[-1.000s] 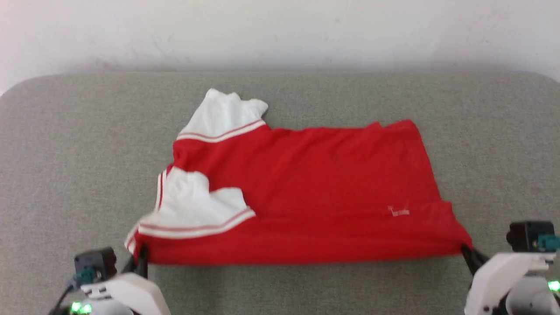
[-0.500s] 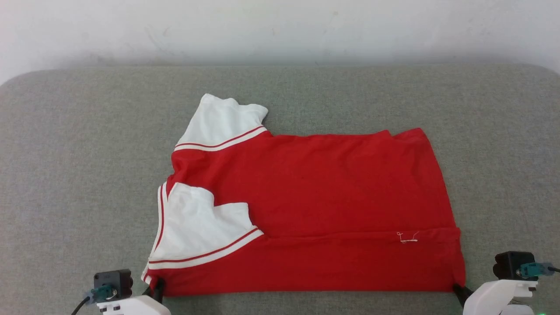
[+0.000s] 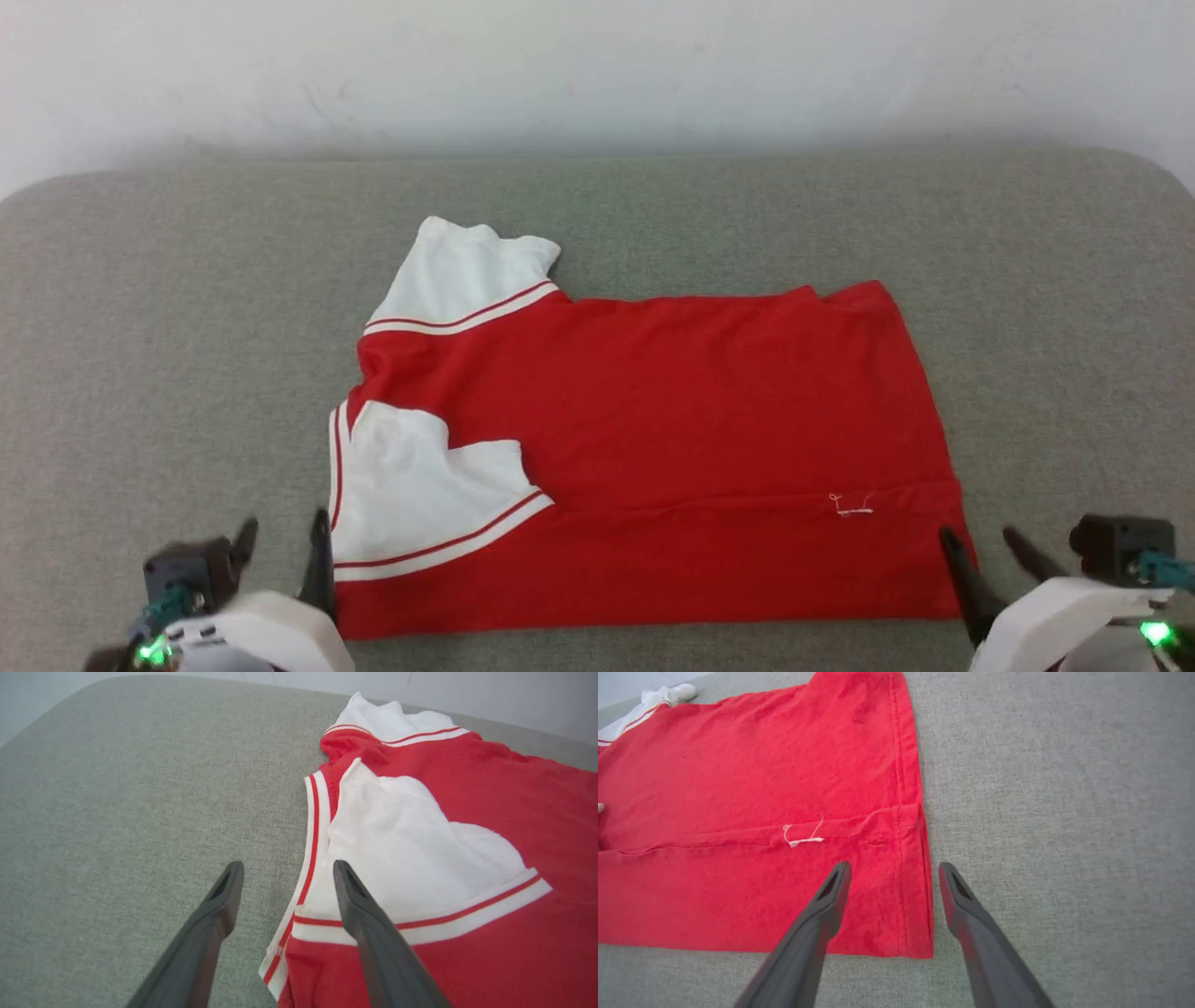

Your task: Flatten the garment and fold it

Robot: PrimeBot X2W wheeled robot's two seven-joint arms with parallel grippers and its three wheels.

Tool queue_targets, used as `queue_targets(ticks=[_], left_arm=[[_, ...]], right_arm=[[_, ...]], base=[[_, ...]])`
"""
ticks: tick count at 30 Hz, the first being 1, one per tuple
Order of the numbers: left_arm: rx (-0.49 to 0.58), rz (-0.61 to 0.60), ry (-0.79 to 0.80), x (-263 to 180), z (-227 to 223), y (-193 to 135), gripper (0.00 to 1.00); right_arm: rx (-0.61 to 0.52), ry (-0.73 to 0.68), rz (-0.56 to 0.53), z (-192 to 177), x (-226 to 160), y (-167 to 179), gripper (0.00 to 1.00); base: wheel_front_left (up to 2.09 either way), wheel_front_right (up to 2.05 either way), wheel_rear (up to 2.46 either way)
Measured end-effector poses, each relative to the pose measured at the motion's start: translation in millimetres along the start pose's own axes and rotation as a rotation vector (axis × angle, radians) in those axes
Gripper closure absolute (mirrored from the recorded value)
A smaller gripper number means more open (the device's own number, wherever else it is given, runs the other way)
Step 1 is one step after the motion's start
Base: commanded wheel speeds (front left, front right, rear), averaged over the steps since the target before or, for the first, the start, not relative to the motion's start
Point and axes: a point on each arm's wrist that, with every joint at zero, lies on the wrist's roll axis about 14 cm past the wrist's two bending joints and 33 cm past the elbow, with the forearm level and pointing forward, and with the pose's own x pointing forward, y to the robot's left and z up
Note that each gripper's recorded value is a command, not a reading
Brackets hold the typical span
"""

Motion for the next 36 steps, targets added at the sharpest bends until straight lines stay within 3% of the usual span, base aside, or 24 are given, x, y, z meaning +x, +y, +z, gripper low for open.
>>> queue_targets(ticks=[7, 15, 26, 36], left_arm=[[0.159, -0.120, -0.302, 32.1, 85.9, -27.1, 0.00], [0.252, -0.256, -0.380, 102.5, 149.7, -63.9, 0.00], [0.246, -0.298, 0.023, 207.9, 123.0, -79.5, 0.00], [0.223, -0.300, 0.369, 250.8, 74.7, -98.6, 0.00]], right_arm=[[-0.066, -0.332, 0.050, 68.5, 3.7, 22.1, 0.00], [-0.108, -0.525, 0.109, 113.9, 25.7, 43.8, 0.00], [-0.096, -0.472, 0.086, 103.8, 68.8, 30.8, 0.00], [-0.078, -0.400, 0.017, 80.8, 81.9, 3.5, 0.00]], base=[[0.00, 0.00, 0.00], [0.00, 0.00, 0.00], [0.00, 0.00, 0.00], [0.00, 0.00, 0.00]])
